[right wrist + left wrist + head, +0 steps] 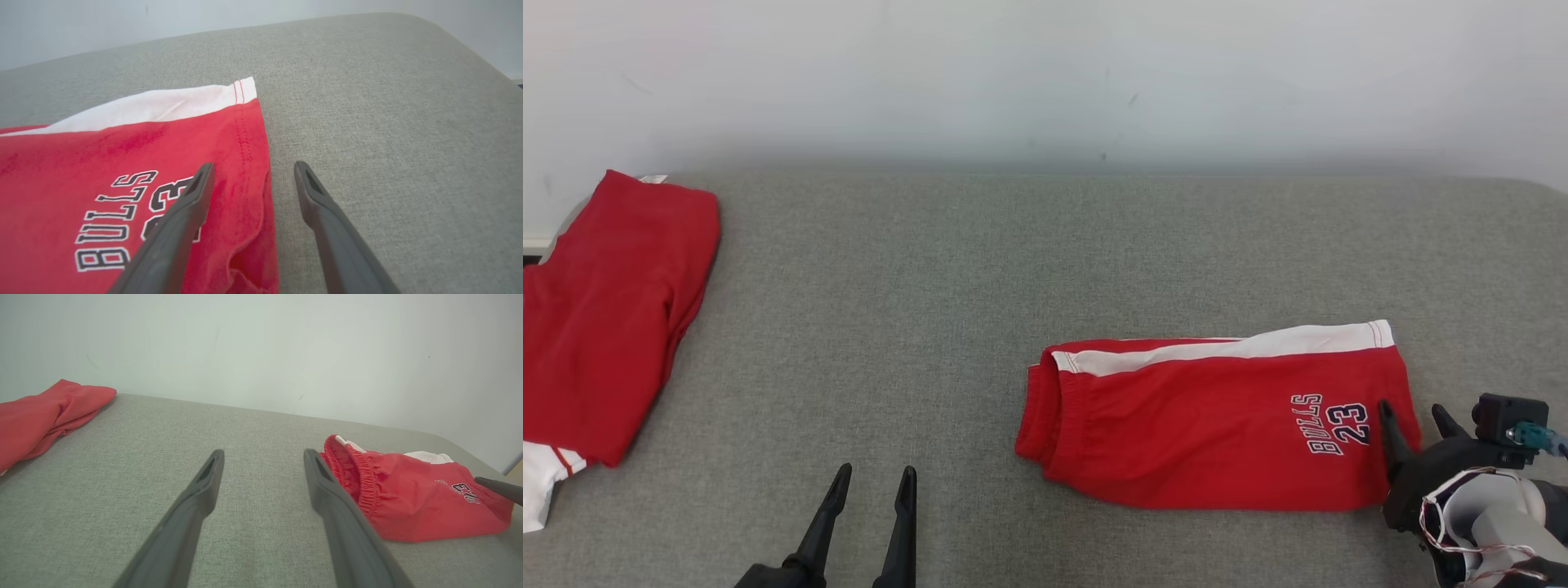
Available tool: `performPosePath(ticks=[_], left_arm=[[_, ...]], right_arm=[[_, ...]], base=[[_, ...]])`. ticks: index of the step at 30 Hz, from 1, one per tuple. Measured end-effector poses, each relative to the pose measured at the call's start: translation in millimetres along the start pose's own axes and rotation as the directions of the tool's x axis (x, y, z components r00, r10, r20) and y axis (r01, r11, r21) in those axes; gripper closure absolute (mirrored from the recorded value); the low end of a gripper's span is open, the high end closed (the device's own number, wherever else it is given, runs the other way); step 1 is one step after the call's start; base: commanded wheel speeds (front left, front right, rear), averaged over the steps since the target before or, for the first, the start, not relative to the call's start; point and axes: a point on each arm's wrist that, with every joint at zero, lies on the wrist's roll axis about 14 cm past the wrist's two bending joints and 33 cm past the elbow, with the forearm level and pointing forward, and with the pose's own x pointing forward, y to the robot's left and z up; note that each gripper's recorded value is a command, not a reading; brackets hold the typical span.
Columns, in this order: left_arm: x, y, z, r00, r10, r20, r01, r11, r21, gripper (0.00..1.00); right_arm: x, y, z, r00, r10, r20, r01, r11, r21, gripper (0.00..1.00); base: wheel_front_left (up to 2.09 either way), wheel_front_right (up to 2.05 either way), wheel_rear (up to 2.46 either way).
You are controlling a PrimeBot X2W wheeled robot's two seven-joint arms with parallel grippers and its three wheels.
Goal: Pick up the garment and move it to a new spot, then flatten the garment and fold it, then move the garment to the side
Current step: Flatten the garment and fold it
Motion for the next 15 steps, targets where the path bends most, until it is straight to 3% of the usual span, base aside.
performPosePath(ticks=[7, 13, 14, 15], left_arm=[[3.1, 6.5, -4.1, 1.000, 0.017, -0.014, -0.017, 1.000, 0.010, 0.00], [-1.8, 27.0, -2.7, 0.997, 0.076, -0.014, -0.075, 0.996, 0.047, 0.00], [-2.6, 29.0, -2.1, 0.997, 0.081, -0.013, -0.081, 0.995, 0.051, 0.00], [-3.3, 30.7, -1.1, 0.996, 0.086, -0.010, -0.086, 0.995, 0.057, 0.00]], right_arm=[[10.4, 3.5, -23.5, 0.991, -0.011, -0.133, 0.007, 0.999, -0.031, 0.00], [11.3, 11.1, -30.1, 0.987, -0.003, -0.159, -0.001, 1.000, -0.026, 0.00], [10.9, 13.1, -31.1, 0.987, 0.000, -0.163, -0.003, 1.000, -0.019, 0.22], [10.3, 14.5, -31.6, 0.987, 0.002, -0.163, -0.004, 1.000, -0.013, 0.55]], base=[[0.00, 0.00, 0.00], [0.00, 0.00, 0.00], [0.00, 0.00, 0.00], [0.00, 0.00, 0.00]])
